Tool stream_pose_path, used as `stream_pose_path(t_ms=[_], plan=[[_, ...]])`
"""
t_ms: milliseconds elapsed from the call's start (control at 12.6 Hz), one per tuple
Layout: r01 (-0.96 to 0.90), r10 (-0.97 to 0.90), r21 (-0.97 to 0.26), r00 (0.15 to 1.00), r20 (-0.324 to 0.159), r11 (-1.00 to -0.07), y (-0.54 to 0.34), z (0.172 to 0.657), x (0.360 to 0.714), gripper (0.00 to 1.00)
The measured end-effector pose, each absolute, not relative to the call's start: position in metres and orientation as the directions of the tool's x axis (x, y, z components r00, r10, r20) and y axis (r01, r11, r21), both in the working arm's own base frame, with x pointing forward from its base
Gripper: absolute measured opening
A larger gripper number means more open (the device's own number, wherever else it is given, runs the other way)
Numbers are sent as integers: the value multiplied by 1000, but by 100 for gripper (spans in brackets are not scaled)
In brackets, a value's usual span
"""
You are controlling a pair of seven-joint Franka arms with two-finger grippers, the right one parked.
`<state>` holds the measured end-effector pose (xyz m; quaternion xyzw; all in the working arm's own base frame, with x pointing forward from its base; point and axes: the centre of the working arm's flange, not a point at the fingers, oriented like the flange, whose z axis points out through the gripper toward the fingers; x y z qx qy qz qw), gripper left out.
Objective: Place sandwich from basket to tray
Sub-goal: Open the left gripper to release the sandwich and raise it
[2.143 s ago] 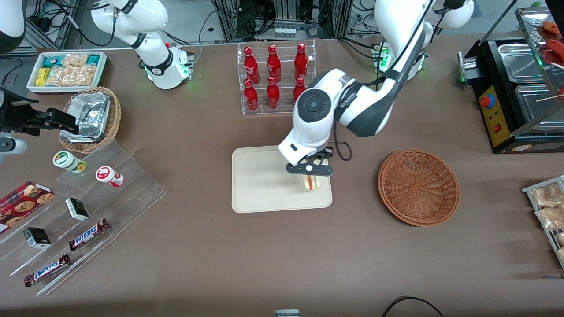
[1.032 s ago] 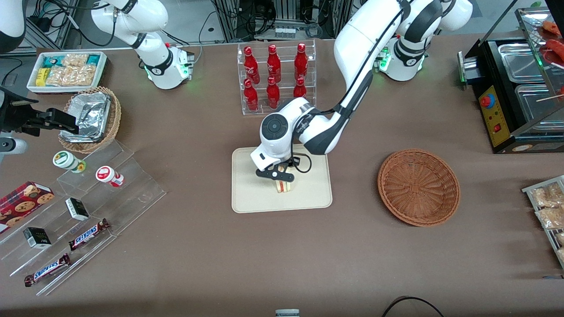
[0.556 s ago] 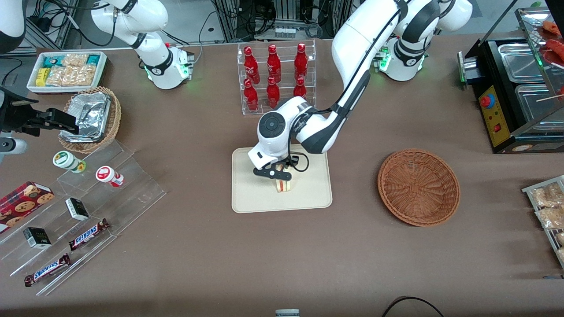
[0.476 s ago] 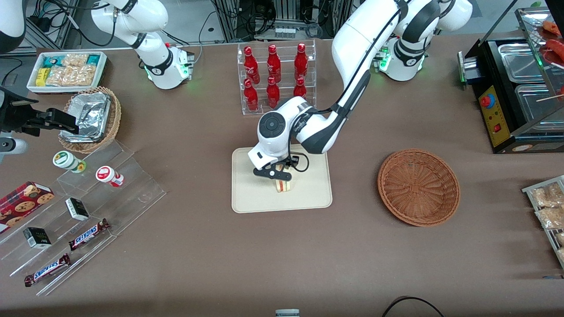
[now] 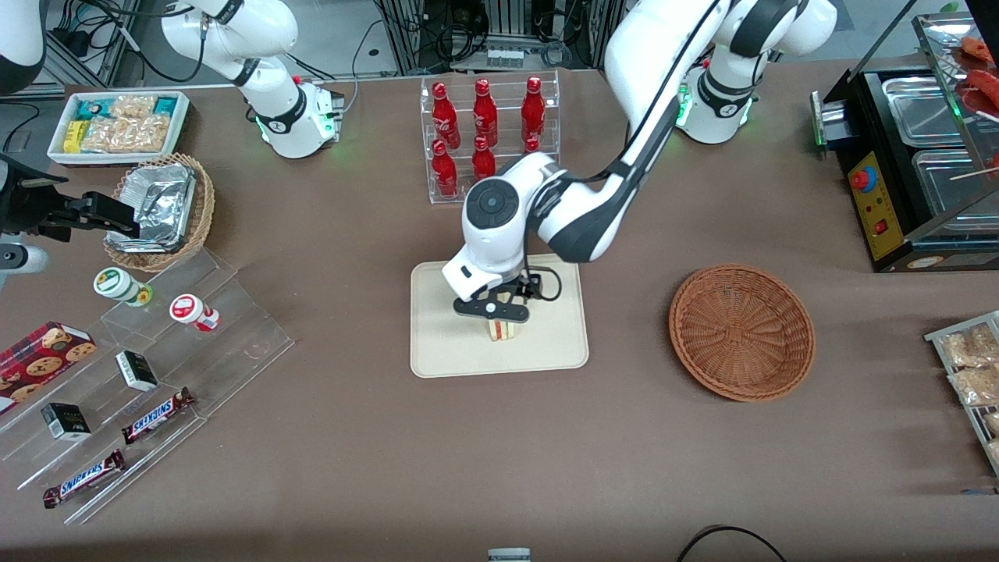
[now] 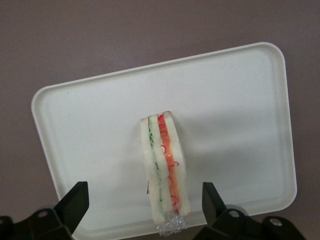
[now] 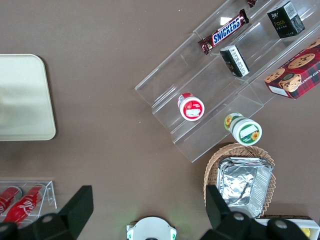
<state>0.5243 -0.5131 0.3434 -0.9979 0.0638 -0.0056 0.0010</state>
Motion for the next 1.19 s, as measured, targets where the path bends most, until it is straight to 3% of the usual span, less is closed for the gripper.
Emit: stream_pose_path(t_ms=[556,1190], plan=[[92,89,-31,992,90,-995,-369,502,556,100],[29,27,-44,999,44,-999,-160,565,554,100]])
